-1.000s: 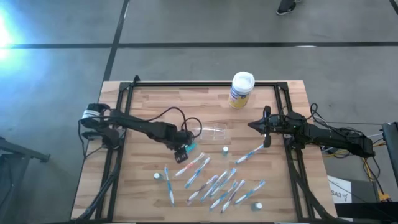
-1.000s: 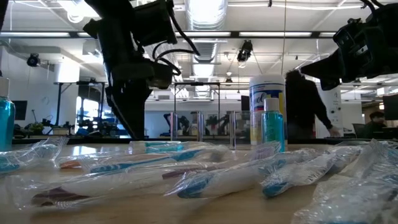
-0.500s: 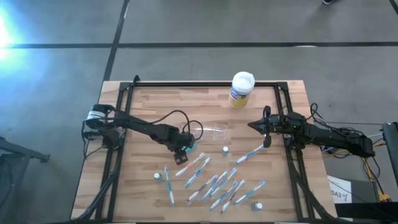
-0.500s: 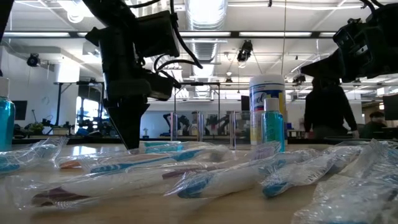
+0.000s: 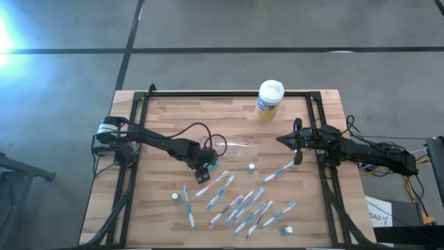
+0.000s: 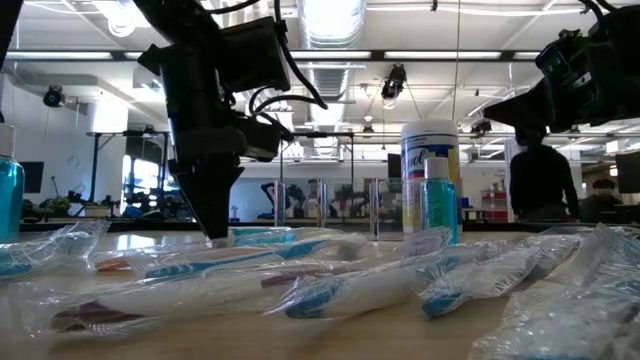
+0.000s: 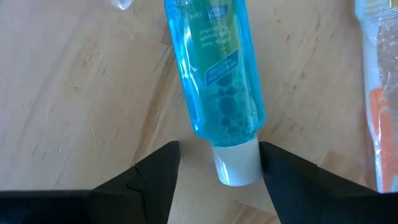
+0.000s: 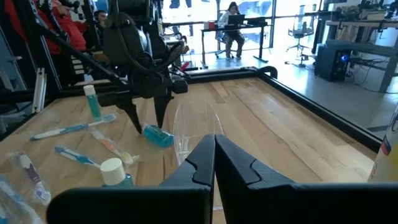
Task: Pick & Place toothbrushing station
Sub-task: Put the blue mouthwash into the transparent organizer
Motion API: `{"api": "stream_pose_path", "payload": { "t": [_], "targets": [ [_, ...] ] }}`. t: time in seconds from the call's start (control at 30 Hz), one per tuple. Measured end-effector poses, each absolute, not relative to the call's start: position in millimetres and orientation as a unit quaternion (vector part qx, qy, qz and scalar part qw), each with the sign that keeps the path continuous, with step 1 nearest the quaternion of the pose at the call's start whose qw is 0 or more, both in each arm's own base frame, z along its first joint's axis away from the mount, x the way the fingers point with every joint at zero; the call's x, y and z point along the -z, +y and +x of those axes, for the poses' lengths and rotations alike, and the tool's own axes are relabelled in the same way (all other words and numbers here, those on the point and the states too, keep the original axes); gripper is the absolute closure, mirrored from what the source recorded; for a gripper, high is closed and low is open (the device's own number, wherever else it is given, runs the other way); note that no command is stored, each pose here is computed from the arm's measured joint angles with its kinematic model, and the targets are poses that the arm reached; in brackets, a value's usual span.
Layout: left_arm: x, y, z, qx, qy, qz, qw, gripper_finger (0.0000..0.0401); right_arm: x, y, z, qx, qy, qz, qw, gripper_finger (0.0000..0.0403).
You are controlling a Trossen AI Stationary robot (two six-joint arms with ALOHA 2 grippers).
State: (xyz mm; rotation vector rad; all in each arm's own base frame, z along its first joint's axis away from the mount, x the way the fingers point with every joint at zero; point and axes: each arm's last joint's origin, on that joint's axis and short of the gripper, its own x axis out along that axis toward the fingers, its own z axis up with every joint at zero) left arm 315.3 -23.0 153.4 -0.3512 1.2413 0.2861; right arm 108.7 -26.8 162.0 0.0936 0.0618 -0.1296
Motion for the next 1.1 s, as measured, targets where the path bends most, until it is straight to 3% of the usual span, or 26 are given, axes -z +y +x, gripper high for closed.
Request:
{"api": "stream_pose_path", "payload": {
  "t": [0.37,0.67,1.1],
  "targets": [
    [-141,-20,319,-0.146,0.583,-0.140,0.787,0.0183,-162,-27,109,0.065,0.031,0.047,0.996,0.0394],
    [-128,-20,319,-0.138,0.606,-0.116,0.775,0.0304,-162,-27,109,0.065,0.030,0.044,0.996,0.0394],
    [-143,-22,315,-0.123,0.598,-0.102,0.785,0.0307,-162,-27,109,0.065,0.031,0.042,0.997,0.0394]
  ]
}}
